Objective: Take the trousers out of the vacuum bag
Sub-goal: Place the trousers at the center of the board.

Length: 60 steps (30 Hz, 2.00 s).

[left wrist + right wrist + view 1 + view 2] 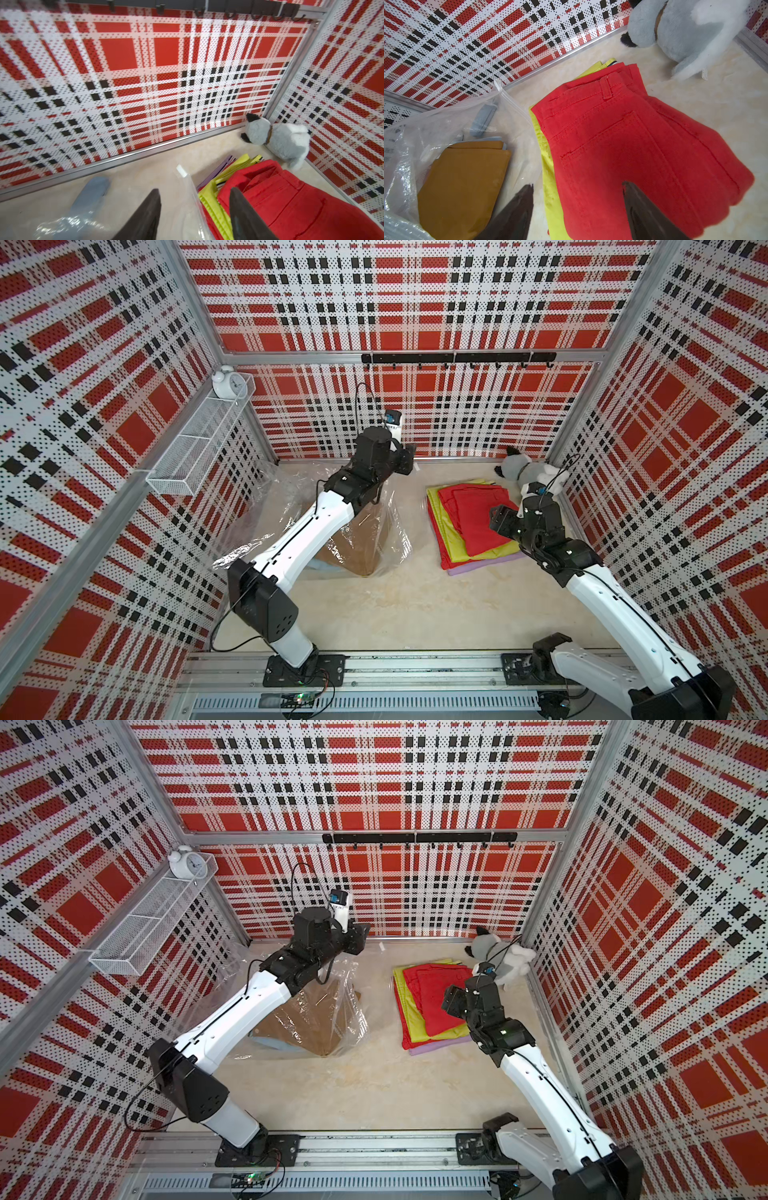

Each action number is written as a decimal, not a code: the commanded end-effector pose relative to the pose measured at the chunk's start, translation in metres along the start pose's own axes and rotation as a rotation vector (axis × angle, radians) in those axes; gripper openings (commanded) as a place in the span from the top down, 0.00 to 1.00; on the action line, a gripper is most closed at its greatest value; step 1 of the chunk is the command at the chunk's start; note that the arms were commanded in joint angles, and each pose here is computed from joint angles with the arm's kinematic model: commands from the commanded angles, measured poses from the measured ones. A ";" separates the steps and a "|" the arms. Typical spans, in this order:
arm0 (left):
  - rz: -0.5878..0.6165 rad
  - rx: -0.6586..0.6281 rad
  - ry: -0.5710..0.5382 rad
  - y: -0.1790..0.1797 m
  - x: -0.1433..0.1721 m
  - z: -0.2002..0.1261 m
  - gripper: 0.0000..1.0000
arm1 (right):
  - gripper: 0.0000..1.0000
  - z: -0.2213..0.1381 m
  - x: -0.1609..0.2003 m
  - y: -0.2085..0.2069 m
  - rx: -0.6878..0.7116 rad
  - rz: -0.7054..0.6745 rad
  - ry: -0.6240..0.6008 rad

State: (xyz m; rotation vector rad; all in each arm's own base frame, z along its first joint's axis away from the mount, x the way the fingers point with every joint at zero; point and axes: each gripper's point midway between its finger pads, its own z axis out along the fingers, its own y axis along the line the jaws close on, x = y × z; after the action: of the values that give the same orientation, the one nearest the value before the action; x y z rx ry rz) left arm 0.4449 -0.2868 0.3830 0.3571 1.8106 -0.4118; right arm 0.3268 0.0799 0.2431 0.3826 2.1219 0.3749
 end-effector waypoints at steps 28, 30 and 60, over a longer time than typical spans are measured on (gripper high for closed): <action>-0.356 0.303 0.366 -0.028 0.182 0.142 0.45 | 0.21 -0.011 -0.002 -0.060 0.126 0.057 0.043; -0.361 0.322 0.376 -0.032 0.186 0.143 0.45 | 0.19 -0.013 0.000 -0.064 0.147 0.053 0.047; -0.415 0.374 0.447 -0.040 0.218 0.159 0.53 | 0.16 0.001 0.009 -0.105 0.122 0.224 0.070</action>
State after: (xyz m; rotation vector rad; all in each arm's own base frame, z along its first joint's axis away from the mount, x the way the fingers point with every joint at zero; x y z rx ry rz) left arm 0.4984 -0.3874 0.1447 0.3558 2.2515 -1.0387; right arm 0.3089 -0.0081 0.1915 0.6843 2.2048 0.3901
